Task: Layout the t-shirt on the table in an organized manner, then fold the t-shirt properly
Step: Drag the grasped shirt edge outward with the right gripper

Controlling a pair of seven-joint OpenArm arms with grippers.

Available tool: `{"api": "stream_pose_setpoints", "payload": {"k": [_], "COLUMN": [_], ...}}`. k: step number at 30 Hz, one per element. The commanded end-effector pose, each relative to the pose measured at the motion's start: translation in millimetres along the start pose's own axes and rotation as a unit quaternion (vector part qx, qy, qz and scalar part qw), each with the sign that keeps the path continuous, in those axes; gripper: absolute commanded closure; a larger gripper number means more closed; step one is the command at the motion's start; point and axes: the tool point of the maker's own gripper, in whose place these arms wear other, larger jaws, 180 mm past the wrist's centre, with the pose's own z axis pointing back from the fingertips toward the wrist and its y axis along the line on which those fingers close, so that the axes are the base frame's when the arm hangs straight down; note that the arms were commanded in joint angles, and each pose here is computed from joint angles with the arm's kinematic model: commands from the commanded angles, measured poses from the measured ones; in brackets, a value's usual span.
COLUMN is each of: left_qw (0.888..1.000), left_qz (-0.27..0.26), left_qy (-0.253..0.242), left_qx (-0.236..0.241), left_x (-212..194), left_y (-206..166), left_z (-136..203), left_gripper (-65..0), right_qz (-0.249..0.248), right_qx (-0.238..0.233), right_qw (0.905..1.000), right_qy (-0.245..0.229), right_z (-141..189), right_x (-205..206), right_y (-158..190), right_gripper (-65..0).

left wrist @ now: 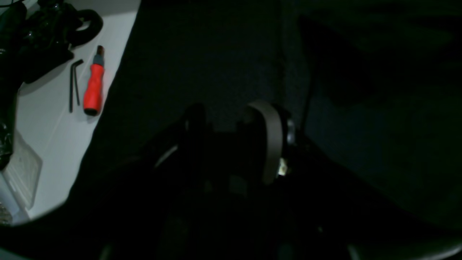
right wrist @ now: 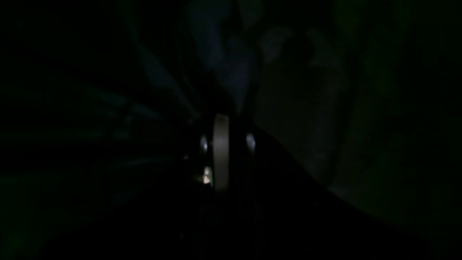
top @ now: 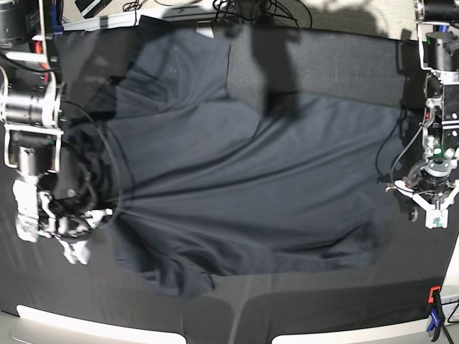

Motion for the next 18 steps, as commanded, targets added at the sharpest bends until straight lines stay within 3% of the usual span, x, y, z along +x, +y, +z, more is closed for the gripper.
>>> {"api": "stream_pose_setpoints", "payload": {"k": [1, 6, 8, 11, 14, 18], "left_qw": [0.999, 0.999, 0.999, 0.999, 0.999, 0.999], "left_qz": [-0.004, -0.004, -0.004, -0.004, -0.004, 0.015], "left_qy": [-0.031, -0.031, -0.031, -0.031, -0.031, -0.038], "left_qx": [0.011, 0.011, 0.011, 0.011, 0.010, 0.002], "left_x": [23, 23, 23, 23, 23, 26], "left_y": [11, 11, 11, 11, 11, 8], "left_z": [-2, -2, -2, -2, -2, -2], "left_gripper": [-20.4, -20.4, -20.4, -20.4, -20.4, -20.5], "right_qz": [-0.005, -0.006, -0.007, -0.002, -0.013, -0.020], "right_qx": [-0.020, -0.025, -0.027, -0.042, -0.115, -0.153], "right_qw": [0.9992, 0.9989, 0.9988, 0.9986, 0.9933, 0.9881], "right_qy": [-0.036, -0.038, -0.040, -0.033, -0.005, 0.004], "right_z": [18, 21, 22, 25, 32, 45], "right_x": [26, 25, 25, 22, 9, 1], "right_y": [-19, -25, -28, -38, -70, -97], "right_gripper": [-3.1, -20.2, -23.9, -24.1, -24.1, -24.1]}}
